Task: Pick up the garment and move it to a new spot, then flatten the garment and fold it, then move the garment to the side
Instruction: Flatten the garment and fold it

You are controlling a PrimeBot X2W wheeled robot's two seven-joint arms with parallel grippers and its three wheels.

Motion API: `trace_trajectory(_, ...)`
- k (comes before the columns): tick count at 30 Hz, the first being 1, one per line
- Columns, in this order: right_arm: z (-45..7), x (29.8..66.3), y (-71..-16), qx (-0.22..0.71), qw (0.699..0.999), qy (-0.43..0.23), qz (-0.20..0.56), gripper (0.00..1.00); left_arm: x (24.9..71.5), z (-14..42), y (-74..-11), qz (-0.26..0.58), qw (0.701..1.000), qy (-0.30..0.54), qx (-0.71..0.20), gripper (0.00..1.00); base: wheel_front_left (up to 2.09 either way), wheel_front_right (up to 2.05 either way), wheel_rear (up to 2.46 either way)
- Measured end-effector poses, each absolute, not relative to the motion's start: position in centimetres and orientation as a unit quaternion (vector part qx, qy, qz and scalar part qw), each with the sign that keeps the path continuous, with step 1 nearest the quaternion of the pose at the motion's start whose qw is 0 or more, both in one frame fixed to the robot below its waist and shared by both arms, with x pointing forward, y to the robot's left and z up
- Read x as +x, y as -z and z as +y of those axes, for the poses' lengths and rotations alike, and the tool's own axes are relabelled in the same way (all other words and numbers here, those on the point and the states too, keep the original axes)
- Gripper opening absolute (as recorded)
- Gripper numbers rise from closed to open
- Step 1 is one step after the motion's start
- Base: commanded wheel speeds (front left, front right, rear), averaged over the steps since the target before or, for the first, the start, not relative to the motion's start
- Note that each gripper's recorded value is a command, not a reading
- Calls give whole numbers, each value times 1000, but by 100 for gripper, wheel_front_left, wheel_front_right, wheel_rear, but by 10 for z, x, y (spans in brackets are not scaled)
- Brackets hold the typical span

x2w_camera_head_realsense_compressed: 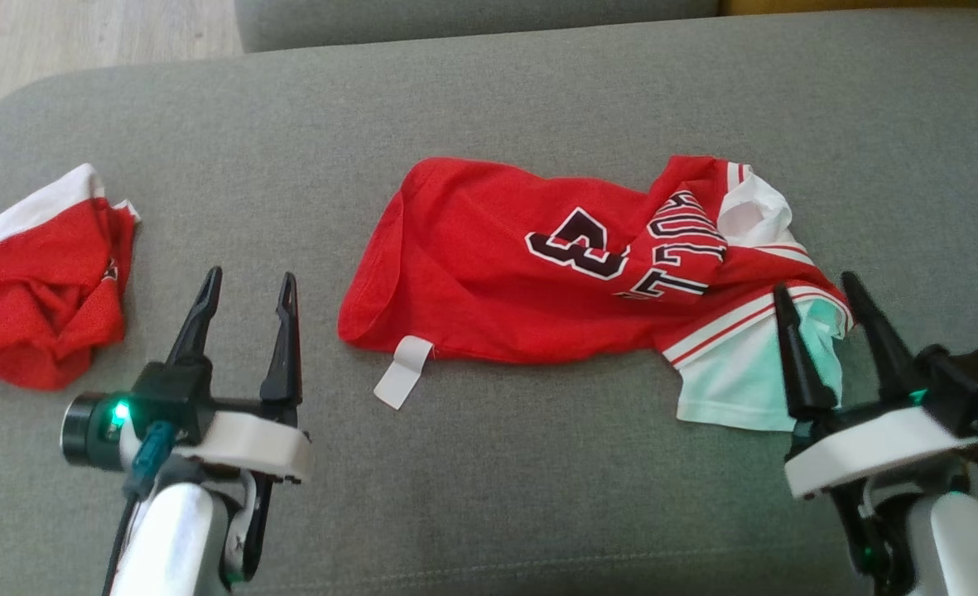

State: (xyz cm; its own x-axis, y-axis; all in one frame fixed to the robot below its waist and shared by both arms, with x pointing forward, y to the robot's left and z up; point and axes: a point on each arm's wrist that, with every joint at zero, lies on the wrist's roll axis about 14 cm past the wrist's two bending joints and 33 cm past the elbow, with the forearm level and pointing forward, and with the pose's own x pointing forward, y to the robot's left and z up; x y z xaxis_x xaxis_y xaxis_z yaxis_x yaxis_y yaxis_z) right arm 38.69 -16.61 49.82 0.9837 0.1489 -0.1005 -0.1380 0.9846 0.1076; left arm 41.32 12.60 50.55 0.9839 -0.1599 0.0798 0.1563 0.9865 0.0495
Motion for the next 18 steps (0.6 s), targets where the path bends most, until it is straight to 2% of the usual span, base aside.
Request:
trace_trajectory(12, -160, 378, -497, 61, 994, -71, 57, 100, 408, 127, -500, -33, 996, 80, 25, 100, 0, 0, 0)
trace_trajectory(18, -157, 376, -492, 61, 993, -74, 68, 100, 408, 100, -475, 23, 990, 135, 24, 100, 0, 0, 0)
